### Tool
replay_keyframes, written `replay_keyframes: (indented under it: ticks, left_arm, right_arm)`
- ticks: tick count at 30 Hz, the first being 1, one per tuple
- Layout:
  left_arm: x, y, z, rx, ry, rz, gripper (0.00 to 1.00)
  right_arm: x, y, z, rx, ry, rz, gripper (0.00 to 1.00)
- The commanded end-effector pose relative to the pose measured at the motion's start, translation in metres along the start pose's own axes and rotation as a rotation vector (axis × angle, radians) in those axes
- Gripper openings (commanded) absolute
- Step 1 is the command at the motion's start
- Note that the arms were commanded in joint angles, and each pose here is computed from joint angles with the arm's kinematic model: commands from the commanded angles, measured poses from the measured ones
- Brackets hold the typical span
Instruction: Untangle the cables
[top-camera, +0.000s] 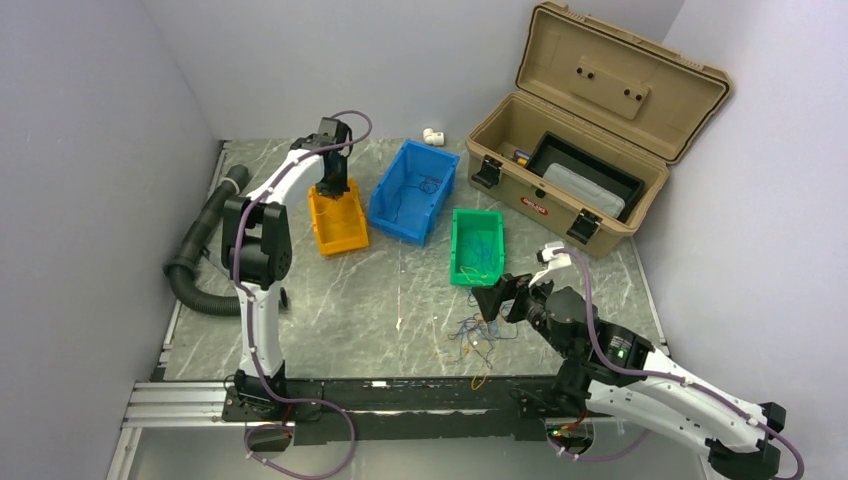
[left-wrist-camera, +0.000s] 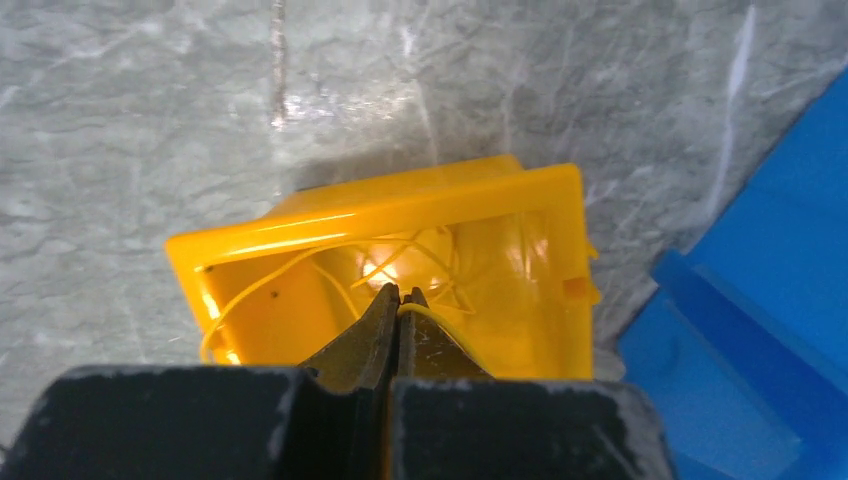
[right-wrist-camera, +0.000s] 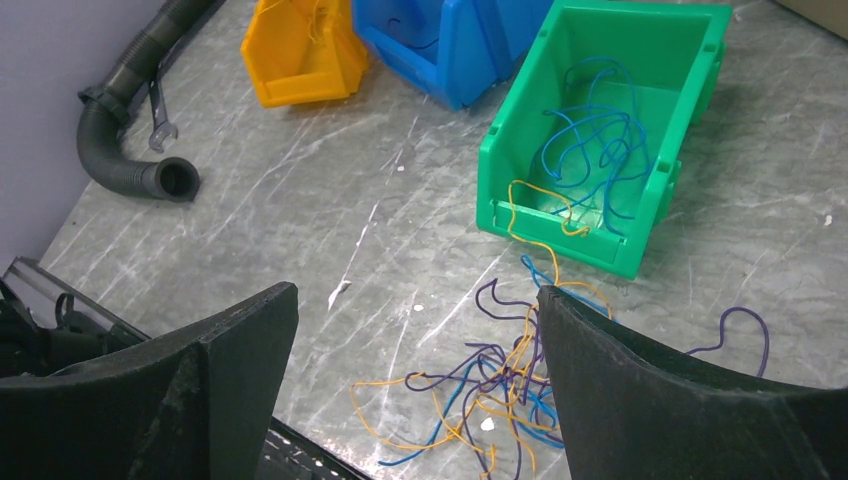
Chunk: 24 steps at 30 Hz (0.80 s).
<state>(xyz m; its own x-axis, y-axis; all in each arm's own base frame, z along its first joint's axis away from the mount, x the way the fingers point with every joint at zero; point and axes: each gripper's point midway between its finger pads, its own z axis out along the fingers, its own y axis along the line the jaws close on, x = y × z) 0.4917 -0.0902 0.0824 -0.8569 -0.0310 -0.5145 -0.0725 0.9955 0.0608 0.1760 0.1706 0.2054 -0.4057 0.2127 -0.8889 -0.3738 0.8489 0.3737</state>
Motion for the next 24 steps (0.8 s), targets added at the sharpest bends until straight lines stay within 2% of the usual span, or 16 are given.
replay_keyframes:
  ticks: [1, 4, 6, 13, 17, 21, 24]
  left_arm:
    - [0.008, -0.026, 0.005, 0.146, 0.062, -0.067, 0.00]
    - [0.008, -0.044, 0.005, 0.320, 0.039, -0.158, 0.00]
    - [0.008, -0.043, 0.004, 0.359, 0.035, -0.211, 0.00]
    - [0.010, -0.020, 0.000, 0.274, 0.033, -0.225, 0.02]
    - [0.001, -0.011, -0.019, 0.241, -0.017, -0.198, 0.12]
    - [-0.006, -0.007, -0.042, 0.238, -0.054, -0.165, 0.36]
    - [-0.011, -0.005, -0.063, 0.237, -0.095, -0.148, 0.47]
  right_arm:
    - [-0.022, 0.005, -0.008, -0.013, -0.049, 0.028, 0.91]
    - [-0.022, 0.004, -0.009, -0.012, -0.053, 0.030, 0.91]
    - [-0.024, 0.004, -0.011, -0.013, -0.056, 0.031, 0.91]
    - [-0.026, 0.000, -0.016, -0.012, -0.071, 0.037, 0.91]
    - [-0.028, 0.003, -0.015, -0.021, -0.074, 0.041, 0.91]
    - [-0.026, 0.005, -0.012, -0.016, -0.060, 0.031, 0.91]
    - [-0.023, 0.000, -0.009, 0.022, -0.043, 0.033, 0.92]
